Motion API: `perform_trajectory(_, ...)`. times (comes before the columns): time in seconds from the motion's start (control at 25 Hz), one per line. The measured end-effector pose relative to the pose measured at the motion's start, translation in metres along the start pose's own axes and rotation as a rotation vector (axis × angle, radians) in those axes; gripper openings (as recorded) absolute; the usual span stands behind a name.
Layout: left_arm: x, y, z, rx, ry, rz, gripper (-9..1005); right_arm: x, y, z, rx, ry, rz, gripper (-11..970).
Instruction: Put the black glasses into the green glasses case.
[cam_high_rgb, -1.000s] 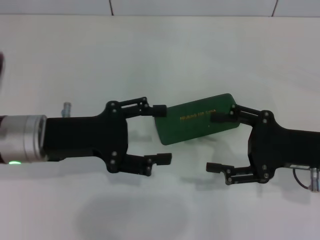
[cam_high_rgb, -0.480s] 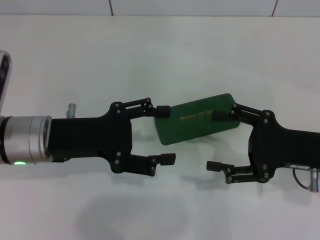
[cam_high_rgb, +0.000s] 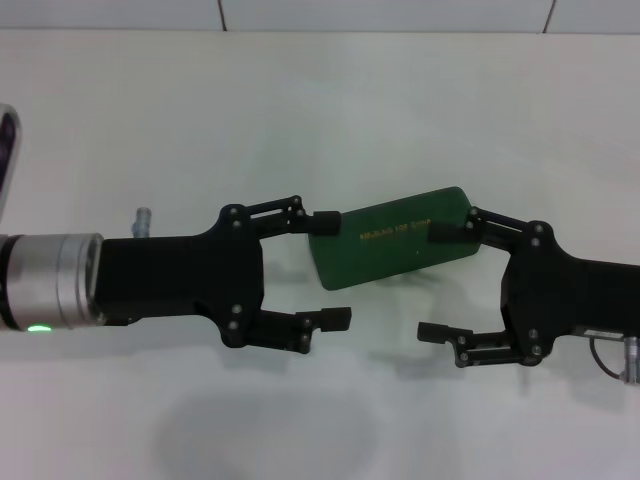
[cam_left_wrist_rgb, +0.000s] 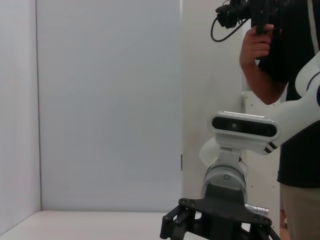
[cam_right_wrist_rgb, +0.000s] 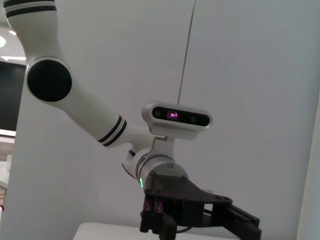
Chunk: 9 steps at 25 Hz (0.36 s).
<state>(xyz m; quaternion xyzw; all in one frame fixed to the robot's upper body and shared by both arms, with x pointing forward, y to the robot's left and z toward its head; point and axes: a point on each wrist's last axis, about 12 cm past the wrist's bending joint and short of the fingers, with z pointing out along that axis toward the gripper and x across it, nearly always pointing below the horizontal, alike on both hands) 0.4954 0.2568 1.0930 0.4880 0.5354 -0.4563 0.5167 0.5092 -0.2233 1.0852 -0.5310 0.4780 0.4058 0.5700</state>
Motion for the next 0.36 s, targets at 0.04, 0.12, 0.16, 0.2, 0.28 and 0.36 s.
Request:
perform_trajectory(0.04,0.000,0.000,-0.001,0.000,0.002,0.001,888,0.000,0.000,-0.001,0.000,0.000,0.001,864)
perform_trajectory(0.12,0.000,-0.001,-0.007,-0.018,0.000,-0.001,888,0.001,0.001,-0.002,0.002,0.004,-0.001,864)
perform_trajectory(0.16,0.000,-0.001,-0.007,-0.018,0.000,-0.001,888,0.001,0.001,-0.002,0.002,0.004,-0.001,864)
perform_trajectory(0.2,0.000,-0.002,-0.009,-0.028,-0.001,-0.002,888,0.001,0.001,-0.002,0.002,0.006,-0.001,864)
perform_trajectory(0.28,0.001,-0.003,-0.012,-0.036,-0.001,-0.007,888,0.002,0.001,-0.002,0.004,0.010,0.000,864)
perform_trajectory(0.36,0.002,-0.004,-0.013,-0.039,0.001,-0.010,888,0.002,0.001,-0.002,0.003,0.012,0.000,864)
